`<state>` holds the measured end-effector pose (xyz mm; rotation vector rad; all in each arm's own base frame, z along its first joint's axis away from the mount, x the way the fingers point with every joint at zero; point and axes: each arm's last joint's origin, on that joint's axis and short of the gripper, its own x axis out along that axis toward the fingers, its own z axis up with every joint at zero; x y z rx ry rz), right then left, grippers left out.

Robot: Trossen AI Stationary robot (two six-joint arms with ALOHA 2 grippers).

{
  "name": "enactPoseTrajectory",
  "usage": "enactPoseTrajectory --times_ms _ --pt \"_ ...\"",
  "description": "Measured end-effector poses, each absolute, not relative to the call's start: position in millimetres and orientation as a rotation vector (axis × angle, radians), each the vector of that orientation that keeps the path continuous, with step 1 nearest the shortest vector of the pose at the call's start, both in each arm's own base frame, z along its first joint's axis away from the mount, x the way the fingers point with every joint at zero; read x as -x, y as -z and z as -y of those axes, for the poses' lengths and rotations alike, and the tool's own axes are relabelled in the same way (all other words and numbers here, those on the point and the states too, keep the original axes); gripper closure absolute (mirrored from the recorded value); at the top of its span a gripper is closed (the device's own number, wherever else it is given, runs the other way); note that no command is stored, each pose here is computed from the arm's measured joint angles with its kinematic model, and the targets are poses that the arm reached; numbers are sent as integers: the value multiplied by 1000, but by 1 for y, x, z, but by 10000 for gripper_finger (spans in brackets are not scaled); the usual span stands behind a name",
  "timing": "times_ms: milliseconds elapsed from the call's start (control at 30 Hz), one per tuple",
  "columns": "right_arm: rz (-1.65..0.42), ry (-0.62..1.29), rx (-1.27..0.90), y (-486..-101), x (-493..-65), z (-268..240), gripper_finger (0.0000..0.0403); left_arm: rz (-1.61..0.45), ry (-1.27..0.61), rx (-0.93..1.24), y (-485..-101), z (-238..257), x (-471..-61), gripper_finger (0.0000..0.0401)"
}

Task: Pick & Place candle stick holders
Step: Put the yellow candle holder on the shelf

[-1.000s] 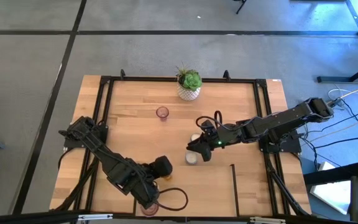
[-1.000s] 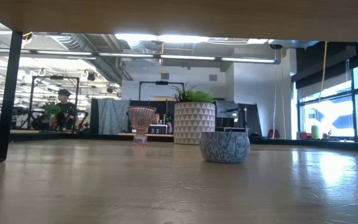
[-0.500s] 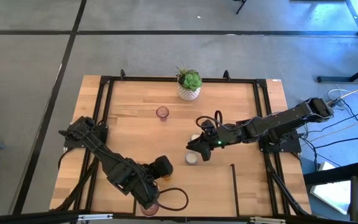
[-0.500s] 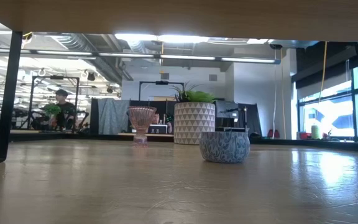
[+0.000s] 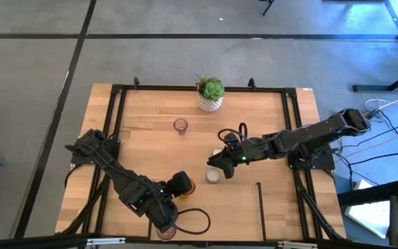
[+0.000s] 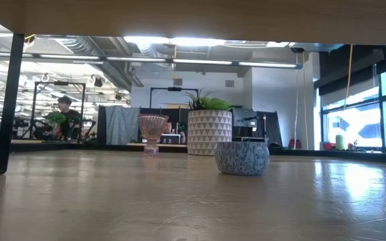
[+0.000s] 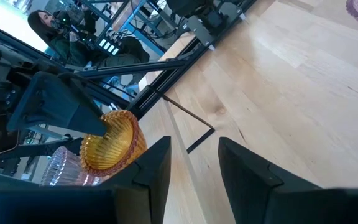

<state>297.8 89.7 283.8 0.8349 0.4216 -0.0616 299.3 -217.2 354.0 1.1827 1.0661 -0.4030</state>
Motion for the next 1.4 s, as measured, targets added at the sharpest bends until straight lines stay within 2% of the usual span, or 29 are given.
enactPoseTrajectory --times_ms 1400 --pt "-420 80 -831 -283 -298 -89 265 -1031 420 -1165 -354 234 -288 304"
